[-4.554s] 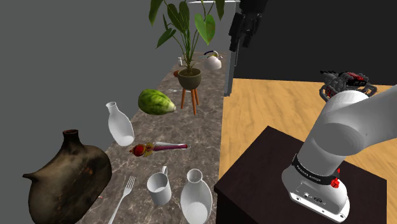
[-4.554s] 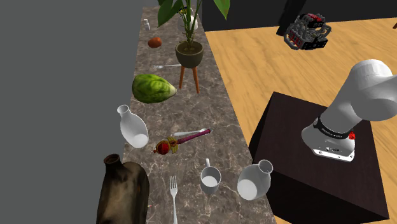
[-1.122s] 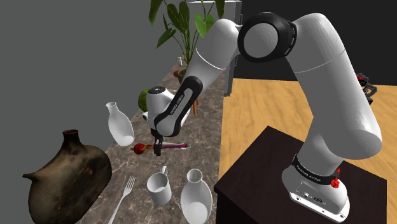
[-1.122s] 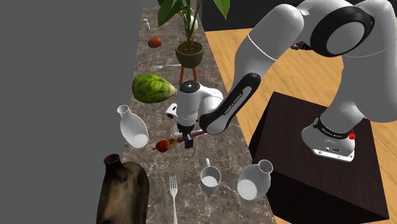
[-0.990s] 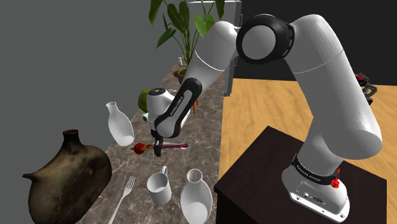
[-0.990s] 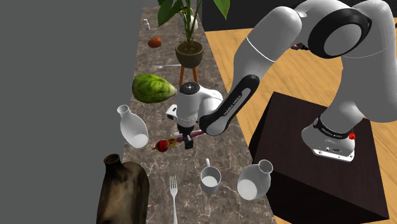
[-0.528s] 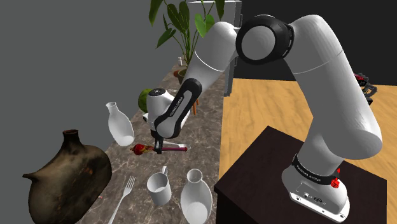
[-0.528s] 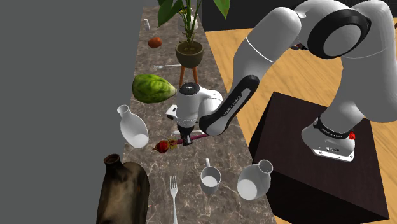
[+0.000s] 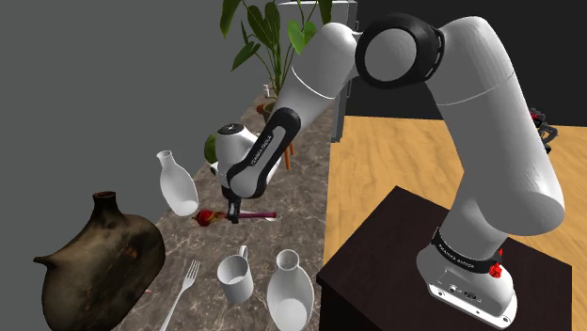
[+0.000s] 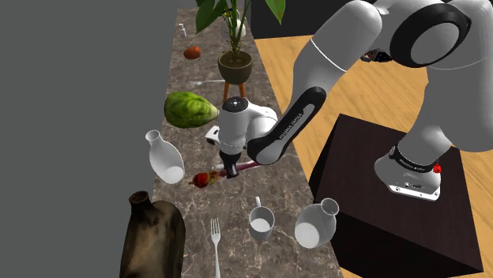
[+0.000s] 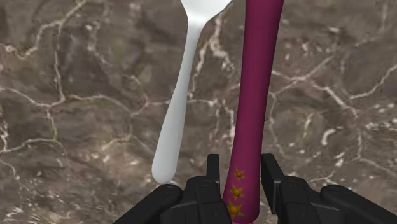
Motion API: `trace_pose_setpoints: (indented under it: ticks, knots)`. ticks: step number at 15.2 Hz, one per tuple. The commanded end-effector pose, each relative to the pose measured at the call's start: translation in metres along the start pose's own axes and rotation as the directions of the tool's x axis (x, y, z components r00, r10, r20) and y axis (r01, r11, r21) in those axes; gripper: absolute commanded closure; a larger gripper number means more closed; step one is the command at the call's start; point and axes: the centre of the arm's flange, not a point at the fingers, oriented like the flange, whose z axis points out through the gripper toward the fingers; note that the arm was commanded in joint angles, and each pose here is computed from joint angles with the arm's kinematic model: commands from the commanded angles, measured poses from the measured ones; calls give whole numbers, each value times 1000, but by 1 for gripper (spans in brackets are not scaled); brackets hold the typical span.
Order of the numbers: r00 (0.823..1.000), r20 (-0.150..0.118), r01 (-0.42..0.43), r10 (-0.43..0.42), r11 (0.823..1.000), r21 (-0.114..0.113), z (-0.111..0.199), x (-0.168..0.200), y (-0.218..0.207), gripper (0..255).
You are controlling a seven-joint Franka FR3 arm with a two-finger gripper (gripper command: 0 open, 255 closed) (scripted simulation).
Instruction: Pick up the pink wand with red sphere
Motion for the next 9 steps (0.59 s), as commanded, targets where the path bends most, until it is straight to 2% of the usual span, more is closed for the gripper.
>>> trace_pose_setpoints:
  ticks: [1,9]
  knots:
    - [1000,0,0,0,1000,0,-11,1,0,255]
    - [1000,0,0,0,1000,0,-52,7,0,255]
